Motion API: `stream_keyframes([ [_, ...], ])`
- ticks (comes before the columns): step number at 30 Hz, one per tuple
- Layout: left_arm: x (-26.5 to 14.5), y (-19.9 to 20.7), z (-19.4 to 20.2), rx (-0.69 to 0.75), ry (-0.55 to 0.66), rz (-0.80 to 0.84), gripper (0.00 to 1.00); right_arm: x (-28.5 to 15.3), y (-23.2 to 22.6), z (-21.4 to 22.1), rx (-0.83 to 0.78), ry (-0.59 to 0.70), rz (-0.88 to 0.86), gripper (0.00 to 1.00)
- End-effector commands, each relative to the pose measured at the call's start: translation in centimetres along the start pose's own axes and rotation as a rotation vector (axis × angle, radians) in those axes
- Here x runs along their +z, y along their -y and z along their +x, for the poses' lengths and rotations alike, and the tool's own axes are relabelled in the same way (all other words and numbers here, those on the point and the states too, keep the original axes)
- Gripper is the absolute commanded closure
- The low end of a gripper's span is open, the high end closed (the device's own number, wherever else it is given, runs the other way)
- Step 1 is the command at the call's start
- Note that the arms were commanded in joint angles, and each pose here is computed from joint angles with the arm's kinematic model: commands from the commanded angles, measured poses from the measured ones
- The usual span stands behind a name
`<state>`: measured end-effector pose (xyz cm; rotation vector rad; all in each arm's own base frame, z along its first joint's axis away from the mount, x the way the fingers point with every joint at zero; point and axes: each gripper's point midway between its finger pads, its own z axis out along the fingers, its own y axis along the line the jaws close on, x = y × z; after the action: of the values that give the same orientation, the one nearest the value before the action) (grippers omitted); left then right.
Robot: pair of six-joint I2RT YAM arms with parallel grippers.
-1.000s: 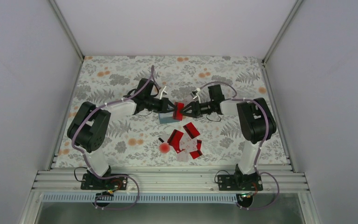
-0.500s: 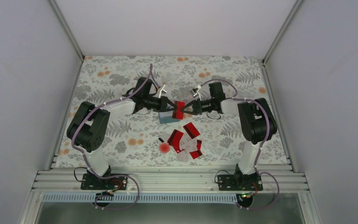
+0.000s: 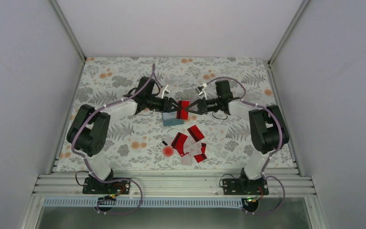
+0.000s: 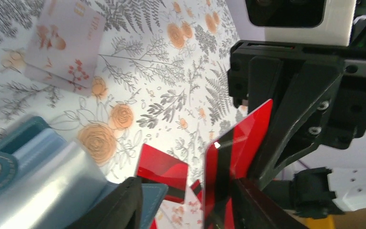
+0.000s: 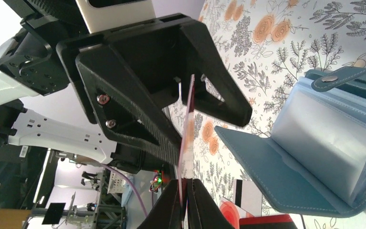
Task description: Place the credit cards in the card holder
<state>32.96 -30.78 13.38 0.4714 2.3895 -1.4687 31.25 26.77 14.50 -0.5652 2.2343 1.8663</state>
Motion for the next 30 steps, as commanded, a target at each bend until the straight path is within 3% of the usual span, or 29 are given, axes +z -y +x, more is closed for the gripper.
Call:
stream_keyframes([
  [1,-1.8,0.2,-2.0,0.073,0.056,-0.068,0.49,-0.4,-1.8,-0.5,-0.022,0.007,0.034,0.96],
  [4,-2.6,-0.4,-2.5,0.107,0.062,-0.133,0.43,-0.8,-1.6,-0.7,-0.004,0.024,0.106,0.96],
  [11,-4.3,-3.4,-0.8,0.247,-0.02,-0.36,0.44,-3.3,0.6,-0.8,0.135,0.111,0.429,0.96],
  [16,-3.7,-4.2,1.3,0.295,-0.085,-0.393,0.44,-5.6,0.6,-0.5,0.149,0.16,0.599,0.96],
  [30,-0.6,-3.7,3.8,0.447,-0.199,-0.469,0.46,-7.4,-1.6,0.0,0.112,0.172,0.675,0.96],
])
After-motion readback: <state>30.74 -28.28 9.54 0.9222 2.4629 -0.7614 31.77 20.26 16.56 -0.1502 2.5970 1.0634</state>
